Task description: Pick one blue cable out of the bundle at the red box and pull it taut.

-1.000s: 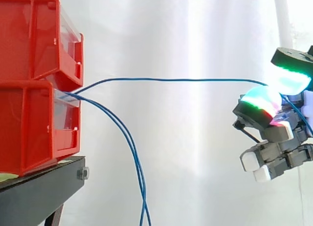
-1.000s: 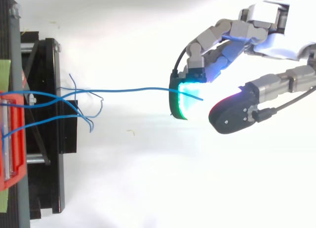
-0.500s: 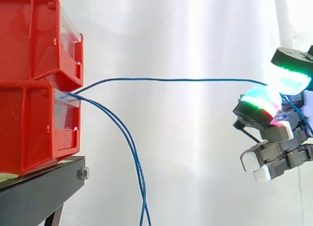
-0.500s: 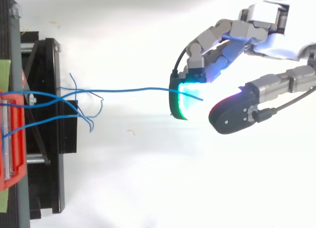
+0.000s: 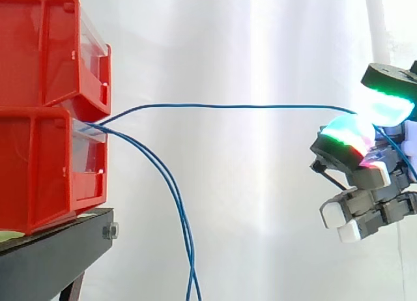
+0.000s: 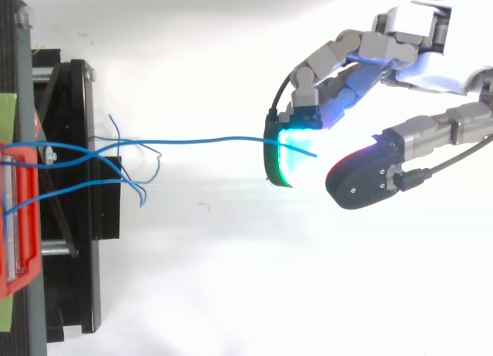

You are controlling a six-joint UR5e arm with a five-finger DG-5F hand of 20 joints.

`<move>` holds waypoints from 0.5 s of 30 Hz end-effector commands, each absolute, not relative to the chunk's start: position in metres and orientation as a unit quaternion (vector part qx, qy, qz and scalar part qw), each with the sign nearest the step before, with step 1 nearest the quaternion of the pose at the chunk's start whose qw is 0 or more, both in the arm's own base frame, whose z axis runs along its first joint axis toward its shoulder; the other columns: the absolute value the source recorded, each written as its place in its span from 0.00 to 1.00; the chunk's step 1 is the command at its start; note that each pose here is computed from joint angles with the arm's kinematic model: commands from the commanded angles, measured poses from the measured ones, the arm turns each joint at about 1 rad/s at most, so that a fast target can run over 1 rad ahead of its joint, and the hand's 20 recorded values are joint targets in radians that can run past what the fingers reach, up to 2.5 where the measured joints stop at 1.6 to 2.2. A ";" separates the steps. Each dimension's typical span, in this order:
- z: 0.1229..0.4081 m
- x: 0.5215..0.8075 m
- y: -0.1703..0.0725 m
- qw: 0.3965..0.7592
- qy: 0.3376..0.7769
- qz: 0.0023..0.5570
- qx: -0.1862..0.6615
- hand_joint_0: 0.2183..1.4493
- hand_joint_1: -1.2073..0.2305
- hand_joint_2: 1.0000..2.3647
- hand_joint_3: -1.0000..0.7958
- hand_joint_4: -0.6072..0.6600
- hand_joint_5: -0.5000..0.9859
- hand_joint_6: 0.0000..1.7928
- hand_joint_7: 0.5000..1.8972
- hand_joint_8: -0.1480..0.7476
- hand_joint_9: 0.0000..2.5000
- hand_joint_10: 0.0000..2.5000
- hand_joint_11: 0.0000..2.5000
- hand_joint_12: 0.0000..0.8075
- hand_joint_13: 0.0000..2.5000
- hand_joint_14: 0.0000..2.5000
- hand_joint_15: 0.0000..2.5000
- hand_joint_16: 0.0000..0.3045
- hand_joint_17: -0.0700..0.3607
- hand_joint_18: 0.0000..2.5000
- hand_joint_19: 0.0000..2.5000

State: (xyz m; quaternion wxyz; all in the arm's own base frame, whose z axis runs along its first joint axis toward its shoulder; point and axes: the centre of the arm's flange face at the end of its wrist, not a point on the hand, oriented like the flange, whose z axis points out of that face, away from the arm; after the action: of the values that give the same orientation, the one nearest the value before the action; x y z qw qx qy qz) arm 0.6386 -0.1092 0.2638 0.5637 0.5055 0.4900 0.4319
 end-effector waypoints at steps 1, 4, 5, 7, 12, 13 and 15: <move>0.264 0.639 -0.109 0.564 0.490 0.432 0.505 0.35 0.34 0.02 0.52 0.38 0.21 0.53 0.45 0.49 0.37 0.01 0.40 0.46 0.25 0.01 0.15 0.15 0.41 0.23 0.10; 0.264 0.639 -0.110 0.564 0.490 0.432 0.506 0.35 0.34 0.02 0.52 0.38 0.21 0.53 0.45 0.48 0.37 0.01 0.40 0.46 0.25 0.00 0.15 0.16 0.41 0.23 0.10; 0.264 0.639 -0.109 0.564 0.490 0.432 0.505 0.35 0.34 0.02 0.52 0.38 0.21 0.53 0.46 0.48 0.37 0.01 0.40 0.46 0.25 0.01 0.15 0.16 0.41 0.23 0.10; 0.263 0.638 -0.109 0.563 0.490 0.432 0.506 0.35 0.34 0.02 0.52 0.38 0.21 0.53 0.46 0.48 0.37 0.01 0.40 0.46 0.25 0.01 0.15 0.16 0.41 0.23 0.10; 0.264 0.639 -0.109 0.564 0.490 0.432 0.505 0.35 0.34 0.02 0.52 0.38 0.21 0.53 0.46 0.48 0.37 0.01 0.40 0.46 0.25 0.00 0.15 0.16 0.41 0.23 0.10; 0.263 0.638 -0.109 0.563 0.490 0.432 0.506 0.35 0.34 0.02 0.52 0.38 0.21 0.53 0.45 0.49 0.37 0.01 0.40 0.46 0.25 0.01 0.15 0.15 0.41 0.23 0.10; 0.264 0.639 -0.109 0.564 0.490 0.432 0.505 0.35 0.34 0.02 0.52 0.38 0.21 0.53 0.46 0.49 0.37 0.01 0.40 0.46 0.25 0.00 0.15 0.16 0.41 0.23 0.10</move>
State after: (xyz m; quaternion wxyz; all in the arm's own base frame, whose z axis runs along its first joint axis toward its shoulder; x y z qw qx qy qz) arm 0.6384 -0.1094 0.2636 0.5637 0.5057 0.4902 0.4316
